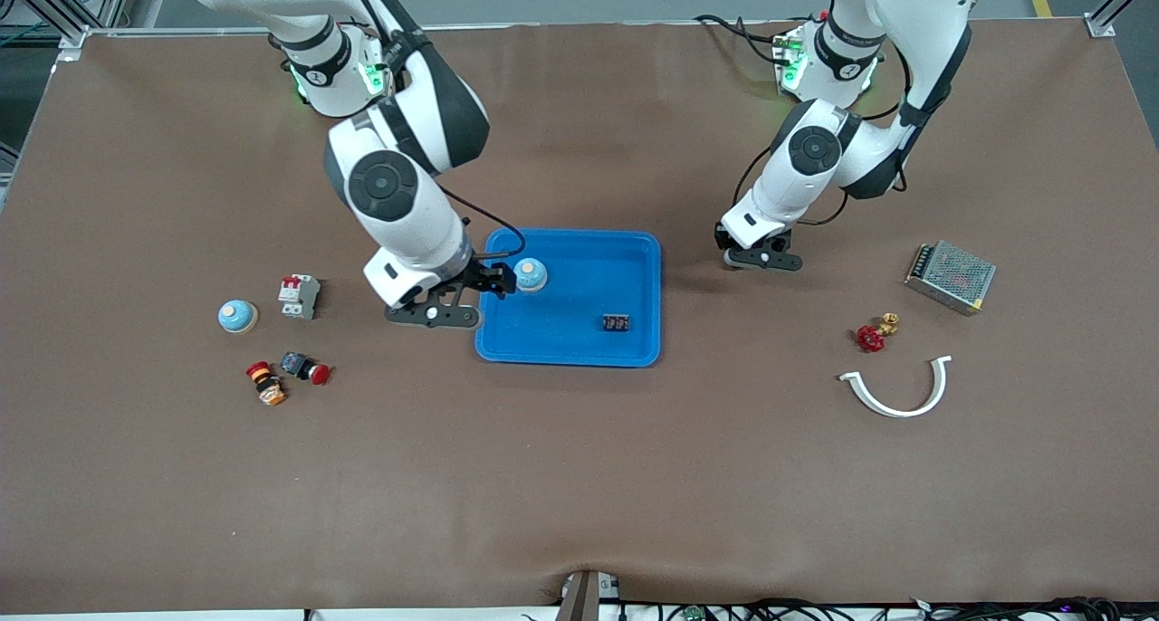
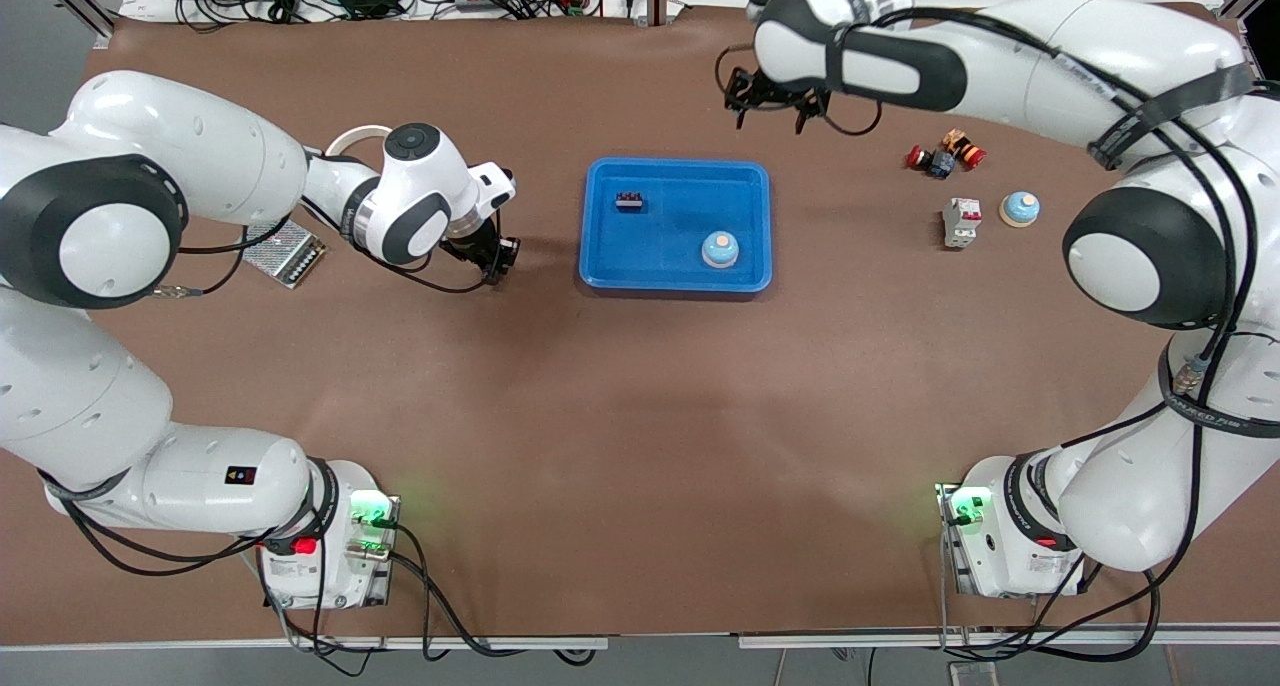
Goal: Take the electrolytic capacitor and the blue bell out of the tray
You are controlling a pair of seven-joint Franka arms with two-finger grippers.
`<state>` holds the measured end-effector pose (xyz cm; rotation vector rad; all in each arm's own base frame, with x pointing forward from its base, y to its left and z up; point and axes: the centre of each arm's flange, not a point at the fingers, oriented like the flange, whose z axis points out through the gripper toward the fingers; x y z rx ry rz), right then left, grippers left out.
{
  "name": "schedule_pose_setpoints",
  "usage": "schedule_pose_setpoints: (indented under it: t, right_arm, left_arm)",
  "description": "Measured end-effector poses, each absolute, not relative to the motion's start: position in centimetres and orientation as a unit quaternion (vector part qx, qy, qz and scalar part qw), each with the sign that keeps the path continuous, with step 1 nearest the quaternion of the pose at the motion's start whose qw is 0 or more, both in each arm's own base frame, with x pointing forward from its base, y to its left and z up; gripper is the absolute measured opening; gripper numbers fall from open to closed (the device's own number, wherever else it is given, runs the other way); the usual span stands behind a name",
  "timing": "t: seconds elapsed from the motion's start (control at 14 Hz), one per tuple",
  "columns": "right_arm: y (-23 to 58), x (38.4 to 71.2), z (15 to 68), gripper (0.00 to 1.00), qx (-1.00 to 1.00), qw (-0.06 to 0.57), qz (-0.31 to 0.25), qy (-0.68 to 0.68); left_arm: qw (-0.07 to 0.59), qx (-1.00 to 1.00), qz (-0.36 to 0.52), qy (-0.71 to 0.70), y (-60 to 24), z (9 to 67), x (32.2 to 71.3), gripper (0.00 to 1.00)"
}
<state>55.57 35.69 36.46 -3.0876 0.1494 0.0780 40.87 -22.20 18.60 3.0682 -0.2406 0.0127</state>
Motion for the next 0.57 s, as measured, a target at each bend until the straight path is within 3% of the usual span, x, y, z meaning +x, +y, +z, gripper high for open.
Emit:
schedule_pose_setpoints:
  t: [0.57]
  right_arm:
    - [39.1,50.4,29.2,1.00,-0.999,0.017,0.024,0.023]
  left_arm:
    - [0.025,0.996,0.006,-0.081,-20.8,18.4,41.5,0.35]
